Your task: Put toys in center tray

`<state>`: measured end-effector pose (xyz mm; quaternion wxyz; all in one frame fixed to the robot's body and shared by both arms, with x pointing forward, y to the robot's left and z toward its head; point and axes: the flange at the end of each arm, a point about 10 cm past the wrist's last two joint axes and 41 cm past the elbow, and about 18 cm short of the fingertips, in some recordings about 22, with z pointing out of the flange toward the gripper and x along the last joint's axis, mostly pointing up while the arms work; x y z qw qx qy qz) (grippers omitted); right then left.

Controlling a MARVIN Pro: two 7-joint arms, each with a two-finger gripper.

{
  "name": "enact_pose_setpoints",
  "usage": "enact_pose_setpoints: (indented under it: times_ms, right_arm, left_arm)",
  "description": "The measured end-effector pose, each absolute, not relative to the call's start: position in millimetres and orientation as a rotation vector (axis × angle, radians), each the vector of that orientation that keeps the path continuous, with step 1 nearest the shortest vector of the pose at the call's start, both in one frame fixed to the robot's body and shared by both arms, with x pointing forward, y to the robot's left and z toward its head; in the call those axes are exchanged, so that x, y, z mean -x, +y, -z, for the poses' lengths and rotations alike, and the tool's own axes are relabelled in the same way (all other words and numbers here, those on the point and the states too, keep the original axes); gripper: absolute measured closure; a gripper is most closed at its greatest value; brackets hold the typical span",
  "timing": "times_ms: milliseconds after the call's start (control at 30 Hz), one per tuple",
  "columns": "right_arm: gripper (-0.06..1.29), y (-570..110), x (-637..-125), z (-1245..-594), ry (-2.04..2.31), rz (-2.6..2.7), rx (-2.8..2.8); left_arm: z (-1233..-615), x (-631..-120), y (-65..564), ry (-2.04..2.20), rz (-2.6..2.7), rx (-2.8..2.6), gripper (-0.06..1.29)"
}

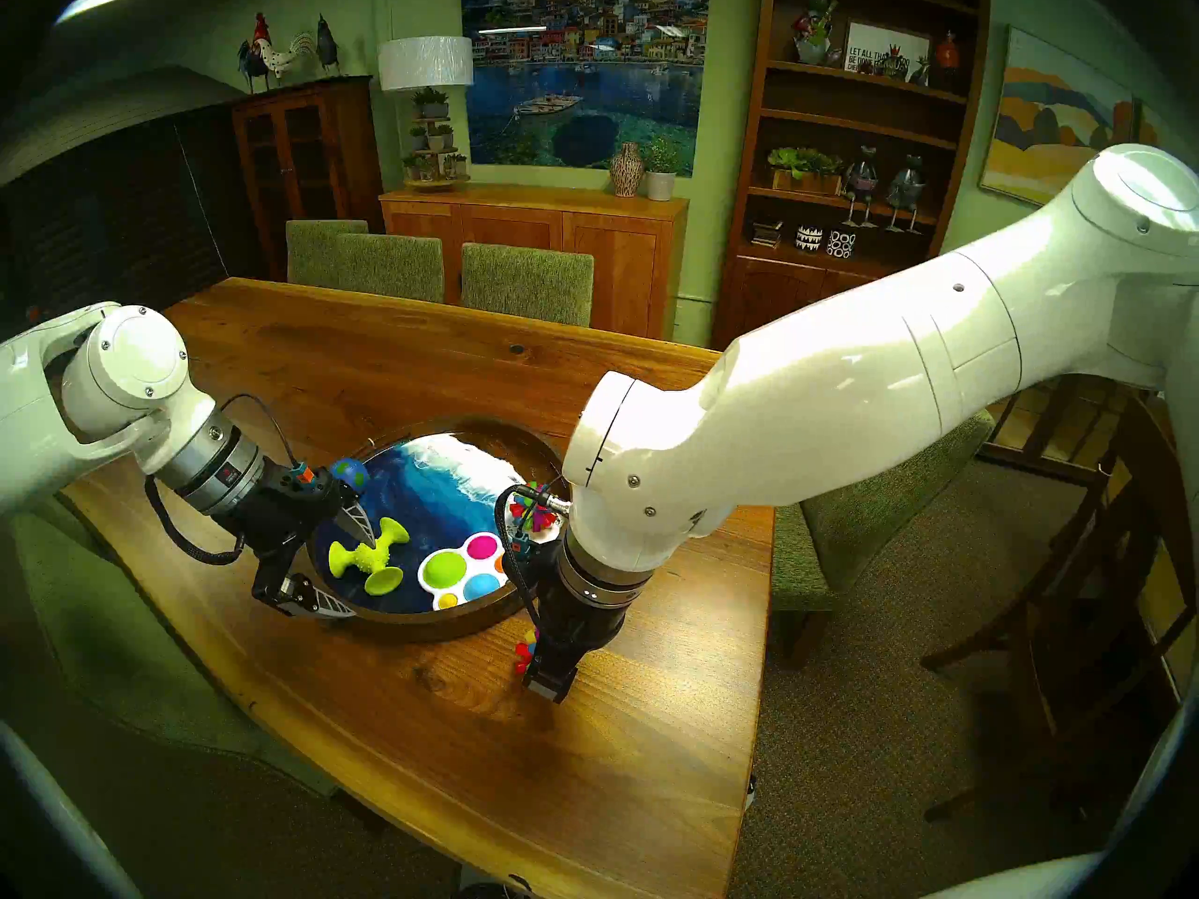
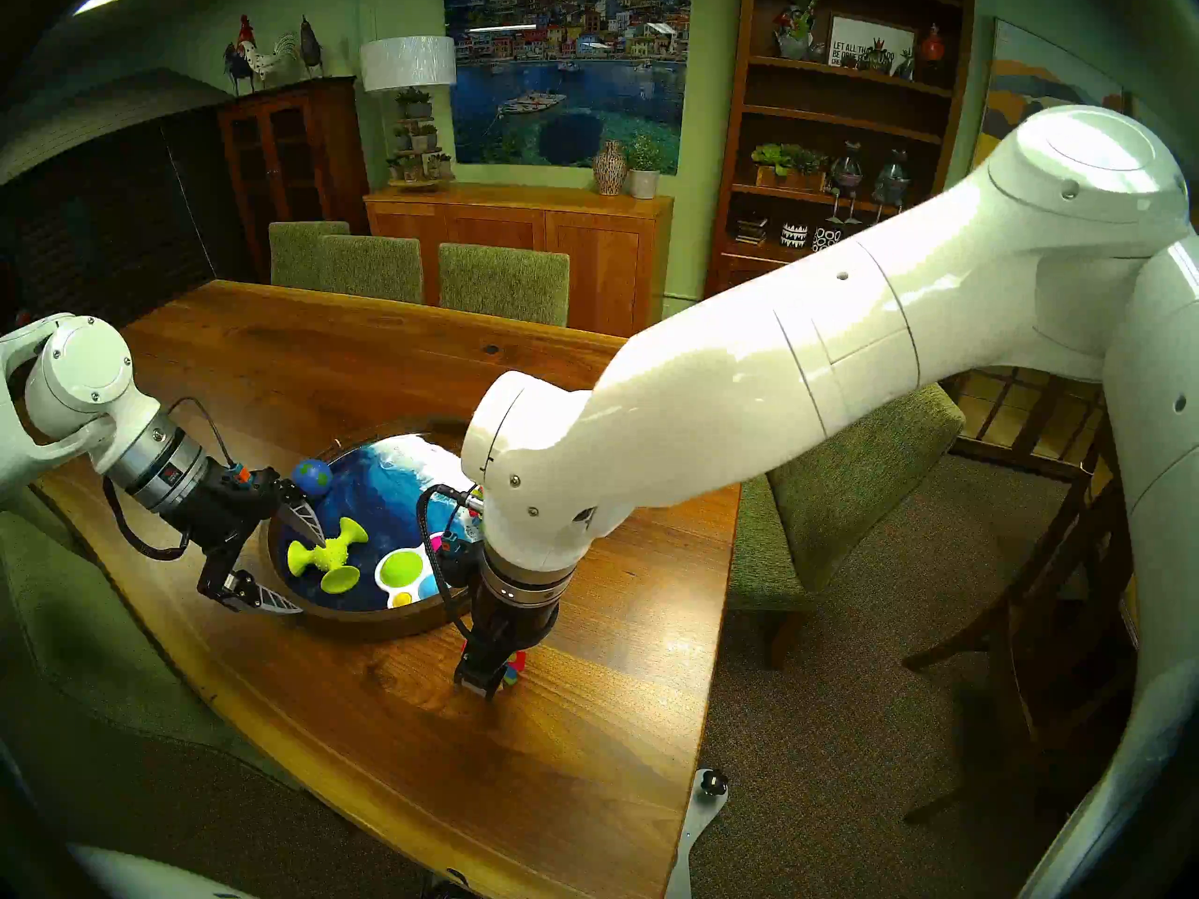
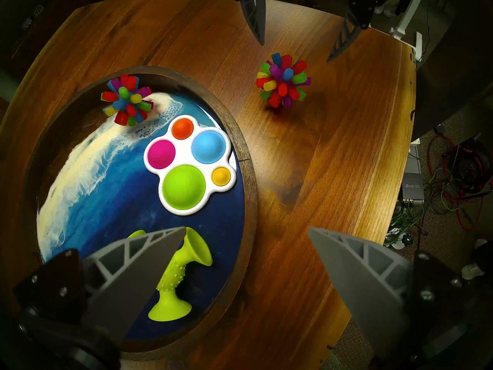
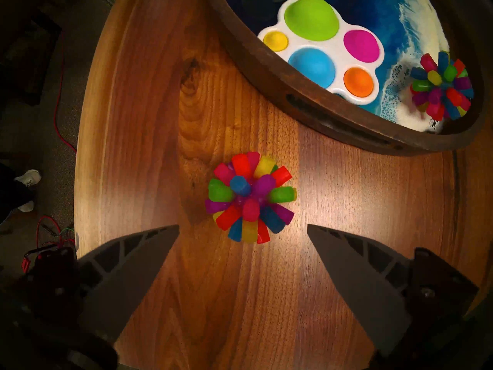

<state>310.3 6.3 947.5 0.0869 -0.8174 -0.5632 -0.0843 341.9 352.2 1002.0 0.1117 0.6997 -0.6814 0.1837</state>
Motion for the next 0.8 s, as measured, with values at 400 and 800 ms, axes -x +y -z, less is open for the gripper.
enact_pose_setpoints:
  times_ms: [400,800]
  right_arm:
    - [-0.02,8,-318,-929,-1.657,0.216,2.420]
    - [-0.02,5,-324,-916,-1.627,0.216,2.407]
  left_arm:
    - [-1002,-341,352,-2.001,-0.543,-2.055,0.00]
    - [-1002,-341,352,-2.001,-0.546,-2.055,0.00]
